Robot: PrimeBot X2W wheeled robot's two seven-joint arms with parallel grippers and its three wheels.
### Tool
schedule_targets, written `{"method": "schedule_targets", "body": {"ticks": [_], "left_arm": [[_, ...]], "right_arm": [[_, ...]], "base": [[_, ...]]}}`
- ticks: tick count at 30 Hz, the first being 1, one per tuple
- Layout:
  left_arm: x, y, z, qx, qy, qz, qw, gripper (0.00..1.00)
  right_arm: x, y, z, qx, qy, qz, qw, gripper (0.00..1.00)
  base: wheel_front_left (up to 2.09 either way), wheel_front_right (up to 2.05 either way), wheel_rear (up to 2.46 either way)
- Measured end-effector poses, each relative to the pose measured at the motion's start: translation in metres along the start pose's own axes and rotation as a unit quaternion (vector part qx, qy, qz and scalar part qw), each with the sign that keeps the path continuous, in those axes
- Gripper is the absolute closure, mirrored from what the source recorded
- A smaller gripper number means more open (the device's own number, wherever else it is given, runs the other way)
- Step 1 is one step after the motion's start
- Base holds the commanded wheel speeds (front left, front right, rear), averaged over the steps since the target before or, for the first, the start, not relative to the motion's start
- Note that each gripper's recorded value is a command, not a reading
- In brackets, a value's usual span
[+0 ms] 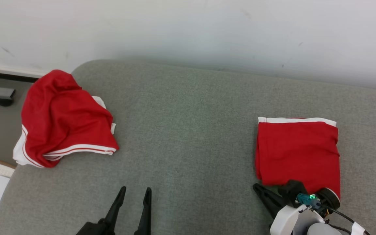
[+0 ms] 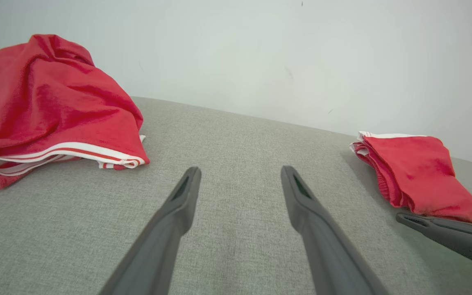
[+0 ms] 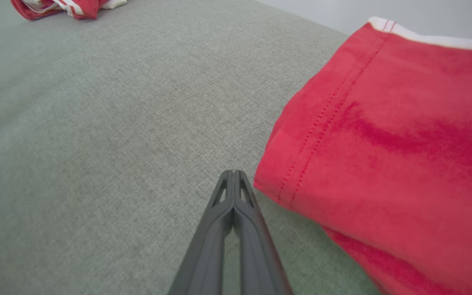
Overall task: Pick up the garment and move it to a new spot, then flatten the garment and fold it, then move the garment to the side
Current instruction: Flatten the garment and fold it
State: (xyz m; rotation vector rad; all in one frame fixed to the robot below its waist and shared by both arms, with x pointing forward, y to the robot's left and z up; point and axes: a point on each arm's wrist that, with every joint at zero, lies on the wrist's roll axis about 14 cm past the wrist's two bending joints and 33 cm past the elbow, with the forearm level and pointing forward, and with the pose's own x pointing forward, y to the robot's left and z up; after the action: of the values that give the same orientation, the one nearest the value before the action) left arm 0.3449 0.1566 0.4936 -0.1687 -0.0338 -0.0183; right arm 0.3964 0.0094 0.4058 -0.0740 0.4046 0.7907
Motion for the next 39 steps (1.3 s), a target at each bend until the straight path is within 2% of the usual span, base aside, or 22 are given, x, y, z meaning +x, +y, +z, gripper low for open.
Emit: {"method": "schedule_targets", "body": {"ticks": [6,10,11,12,13,14,24,31,39], "left_arm": [[-0.007,0.001,0.004,-0.001,-0.007,0.001,1.000,0.00],[-0.013,0.000,0.006,0.000,-0.011,-0.003,1.000,0.00],[-0.014,-0.001,0.006,0.002,-0.011,-0.005,1.000,0.00],[-0.016,-0.003,0.006,0.004,-0.011,-0.009,1.000,0.00],[-0.017,-0.004,0.006,0.005,-0.011,-0.013,1.000,0.00],[-0.019,-0.004,0.005,0.006,-0.010,-0.015,1.000,0.00],[-0.018,-0.018,0.002,0.013,-0.007,-0.047,0.999,0.00],[-0.022,-0.020,-0.006,0.012,0.005,-0.057,0.998,0.00],[-0.022,-0.027,-0.008,0.012,0.008,-0.072,0.997,0.00]], "right_arm": [[-0.016,0.005,0.014,0.010,-0.045,-0.006,0.999,1.00],[-0.038,-0.011,0.027,0.026,-0.091,-0.042,0.995,0.98],[-0.045,-0.017,0.030,0.030,-0.104,-0.056,0.992,0.79],[-0.053,-0.023,0.033,0.032,-0.117,-0.069,0.990,0.54],[-0.061,-0.030,0.035,0.030,-0.128,-0.083,0.988,0.10],[-0.069,-0.036,0.037,0.029,-0.139,-0.097,0.985,0.00],[-0.159,-0.093,0.041,0.032,-0.214,-0.247,0.944,0.00],[-0.199,-0.105,0.023,0.036,-0.217,-0.316,0.923,0.00],[-0.222,-0.102,0.001,0.062,-0.211,-0.356,0.908,0.00]], "base": [[0.00,0.00,0.00],[0.00,0.00,0.00],[0.00,0.00,0.00],[0.00,0.00,0.00],[0.00,0.00,0.00],[0.00,0.00,0.00],[0.00,0.00,0.00],[0.00,0.00,0.00],[0.00,0.00,0.00]]}}
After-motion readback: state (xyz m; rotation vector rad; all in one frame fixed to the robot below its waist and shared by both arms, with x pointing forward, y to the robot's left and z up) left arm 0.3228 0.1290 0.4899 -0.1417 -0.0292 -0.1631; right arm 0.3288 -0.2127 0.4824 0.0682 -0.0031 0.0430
